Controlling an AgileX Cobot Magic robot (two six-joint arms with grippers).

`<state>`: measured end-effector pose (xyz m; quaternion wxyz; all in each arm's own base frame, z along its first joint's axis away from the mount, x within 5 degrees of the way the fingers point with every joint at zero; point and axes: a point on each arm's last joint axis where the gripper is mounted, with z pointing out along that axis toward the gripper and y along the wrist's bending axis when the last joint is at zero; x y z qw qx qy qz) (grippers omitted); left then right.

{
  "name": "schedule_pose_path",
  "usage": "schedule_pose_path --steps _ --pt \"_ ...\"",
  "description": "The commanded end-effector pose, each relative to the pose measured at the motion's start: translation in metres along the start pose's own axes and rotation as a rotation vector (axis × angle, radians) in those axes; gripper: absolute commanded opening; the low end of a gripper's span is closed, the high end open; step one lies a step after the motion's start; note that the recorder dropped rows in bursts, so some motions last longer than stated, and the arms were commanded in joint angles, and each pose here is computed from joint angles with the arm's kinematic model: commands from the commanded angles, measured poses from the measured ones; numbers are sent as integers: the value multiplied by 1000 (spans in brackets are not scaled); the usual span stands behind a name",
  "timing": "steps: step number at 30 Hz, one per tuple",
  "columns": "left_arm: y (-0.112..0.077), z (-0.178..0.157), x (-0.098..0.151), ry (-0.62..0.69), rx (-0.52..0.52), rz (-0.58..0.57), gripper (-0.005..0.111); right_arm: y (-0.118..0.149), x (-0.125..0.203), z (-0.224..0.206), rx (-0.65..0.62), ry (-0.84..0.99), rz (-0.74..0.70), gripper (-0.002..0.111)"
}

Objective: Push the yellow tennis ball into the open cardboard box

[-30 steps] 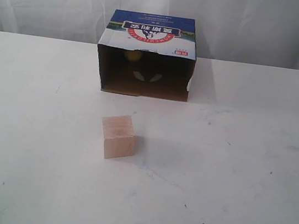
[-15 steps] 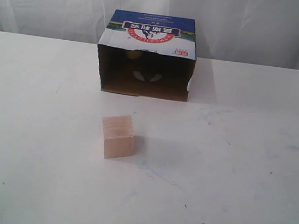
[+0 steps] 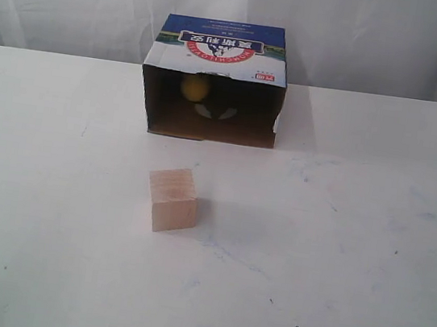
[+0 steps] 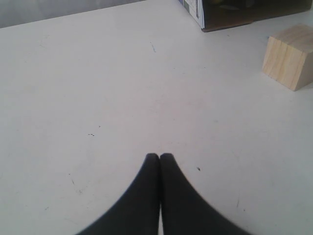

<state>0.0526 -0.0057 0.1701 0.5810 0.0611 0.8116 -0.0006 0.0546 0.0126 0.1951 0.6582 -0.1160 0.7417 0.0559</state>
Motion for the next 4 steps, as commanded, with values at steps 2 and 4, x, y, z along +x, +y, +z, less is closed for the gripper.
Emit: schedule_pose_path --steps 2,4 --pt "0 0 1 -3 -2 -10 0 0 2 0 3 3 -1 0" --pt "0 0 1 -3 -2 -10 0 0 2 0 3 3 -1 0"
